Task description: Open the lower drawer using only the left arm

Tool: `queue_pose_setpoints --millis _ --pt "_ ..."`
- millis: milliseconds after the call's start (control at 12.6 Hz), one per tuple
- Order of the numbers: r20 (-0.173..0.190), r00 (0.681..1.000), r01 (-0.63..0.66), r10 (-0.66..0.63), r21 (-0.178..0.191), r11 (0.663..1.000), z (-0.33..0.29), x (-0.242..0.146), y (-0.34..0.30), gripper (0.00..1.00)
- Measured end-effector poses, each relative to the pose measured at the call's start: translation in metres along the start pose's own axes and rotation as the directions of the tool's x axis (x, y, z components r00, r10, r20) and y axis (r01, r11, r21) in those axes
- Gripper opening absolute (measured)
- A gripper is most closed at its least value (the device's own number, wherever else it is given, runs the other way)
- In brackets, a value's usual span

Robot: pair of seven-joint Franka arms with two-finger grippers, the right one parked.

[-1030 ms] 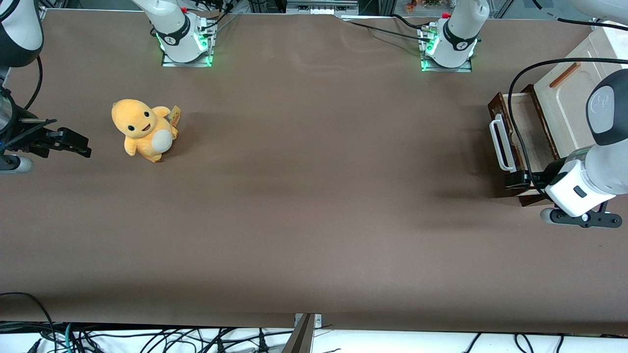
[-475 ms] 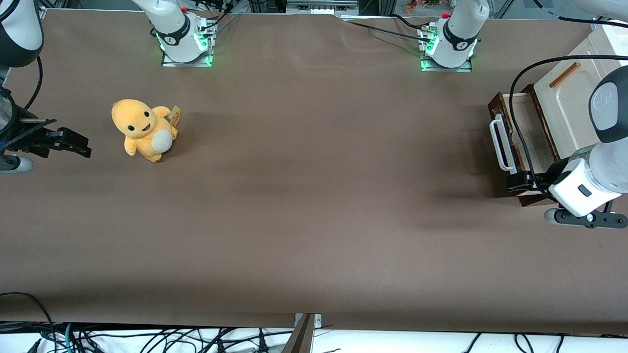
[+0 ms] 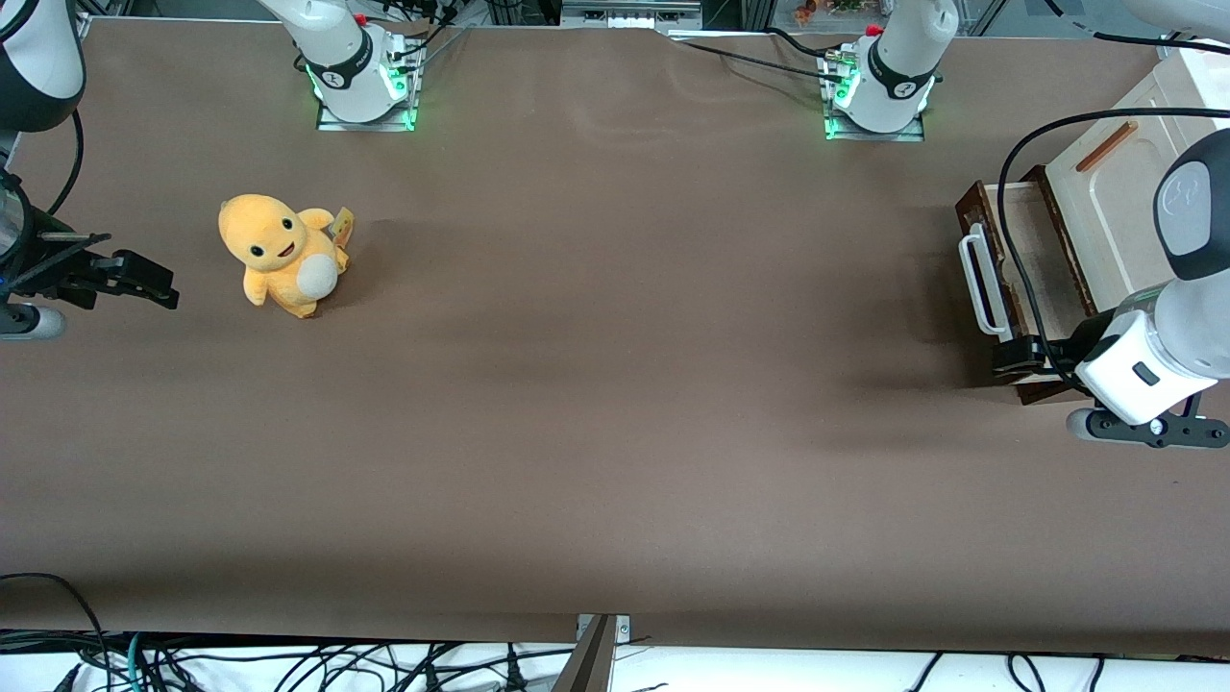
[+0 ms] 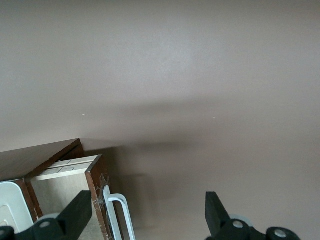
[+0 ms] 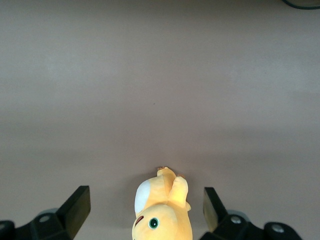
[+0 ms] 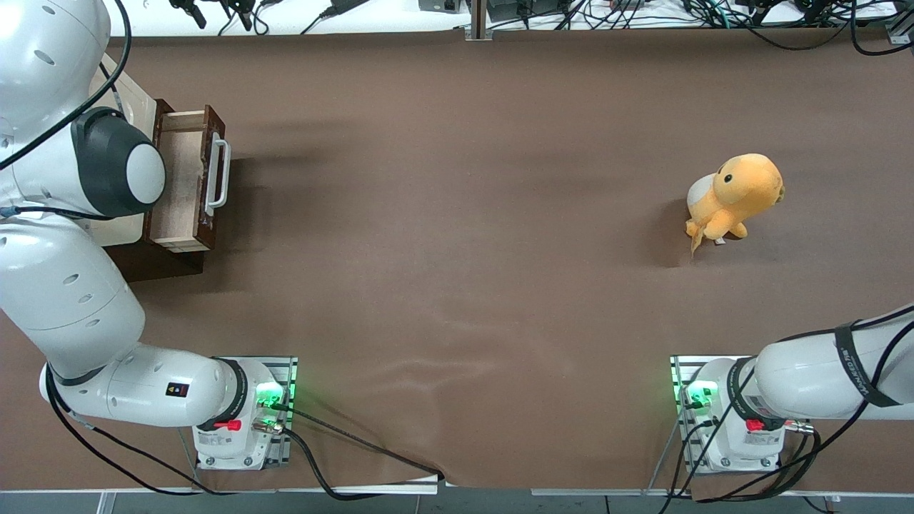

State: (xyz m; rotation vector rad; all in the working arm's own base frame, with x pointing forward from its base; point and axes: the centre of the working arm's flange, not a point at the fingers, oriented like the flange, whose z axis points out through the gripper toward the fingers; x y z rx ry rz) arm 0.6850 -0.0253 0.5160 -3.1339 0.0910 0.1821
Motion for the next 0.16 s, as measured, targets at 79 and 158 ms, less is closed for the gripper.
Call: queue_pose_setpoints --millis 79,158 --pt "0.000 1.000 0.001 -0.001 0.000 1.000 0.0000 0.0000 -0.0005 1.00" --pt "0.000 1.000 0.002 -0.002 0.000 1.000 0.0000 0.0000 -0.0012 1.00"
